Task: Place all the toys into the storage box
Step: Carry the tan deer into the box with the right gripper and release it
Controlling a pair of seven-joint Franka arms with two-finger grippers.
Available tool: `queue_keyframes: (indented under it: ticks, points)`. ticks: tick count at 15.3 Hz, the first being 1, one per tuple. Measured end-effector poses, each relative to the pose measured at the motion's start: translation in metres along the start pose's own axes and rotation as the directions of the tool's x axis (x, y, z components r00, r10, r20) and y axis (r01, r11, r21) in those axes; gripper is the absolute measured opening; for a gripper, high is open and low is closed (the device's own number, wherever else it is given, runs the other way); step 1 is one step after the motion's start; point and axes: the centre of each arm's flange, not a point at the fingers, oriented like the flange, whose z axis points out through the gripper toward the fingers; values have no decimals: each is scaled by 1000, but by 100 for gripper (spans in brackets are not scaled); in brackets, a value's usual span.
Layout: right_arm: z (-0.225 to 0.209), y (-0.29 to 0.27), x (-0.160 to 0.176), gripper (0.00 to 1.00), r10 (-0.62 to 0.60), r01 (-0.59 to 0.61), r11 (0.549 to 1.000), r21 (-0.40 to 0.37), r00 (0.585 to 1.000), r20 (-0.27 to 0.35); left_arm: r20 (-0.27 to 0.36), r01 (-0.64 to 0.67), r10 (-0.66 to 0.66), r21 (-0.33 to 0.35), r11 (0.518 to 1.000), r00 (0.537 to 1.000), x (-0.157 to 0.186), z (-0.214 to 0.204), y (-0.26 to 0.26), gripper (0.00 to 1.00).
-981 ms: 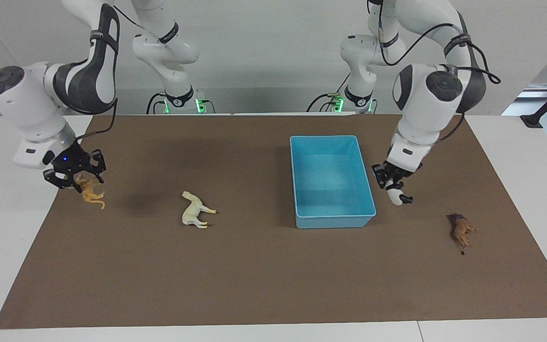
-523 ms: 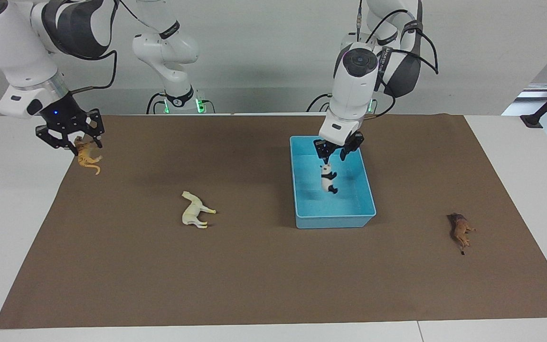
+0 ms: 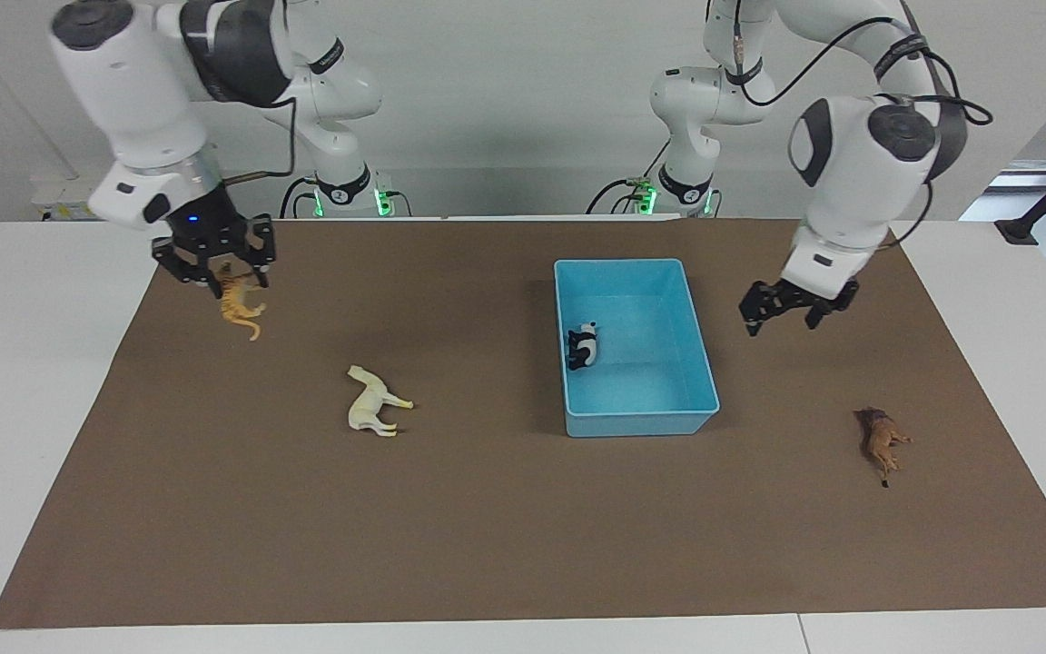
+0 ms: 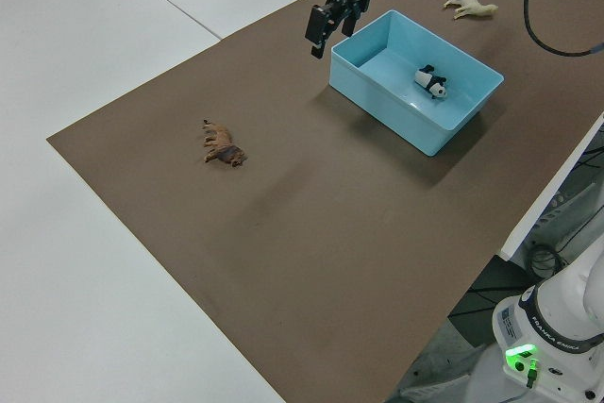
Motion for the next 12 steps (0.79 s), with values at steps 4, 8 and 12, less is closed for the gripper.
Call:
queue_keyframes:
  ticks: [4, 8, 12]
  points:
    - [-23, -201, 18, 57, 136, -135, 991, 11, 990, -24, -27, -116, 117, 15, 993, 993, 5, 34, -88, 100]
    - [25, -356, 61, 57, 285, -284, 959, 20, 958, -39, -36, -166, 167, 26, 986, 985, 15, 89, -126, 100]
    - [124, -458, 61, 57, 345, -343, 938, 43, 937, -54, -50, -199, 201, 39, 979, 978, 20, 128, -152, 100]
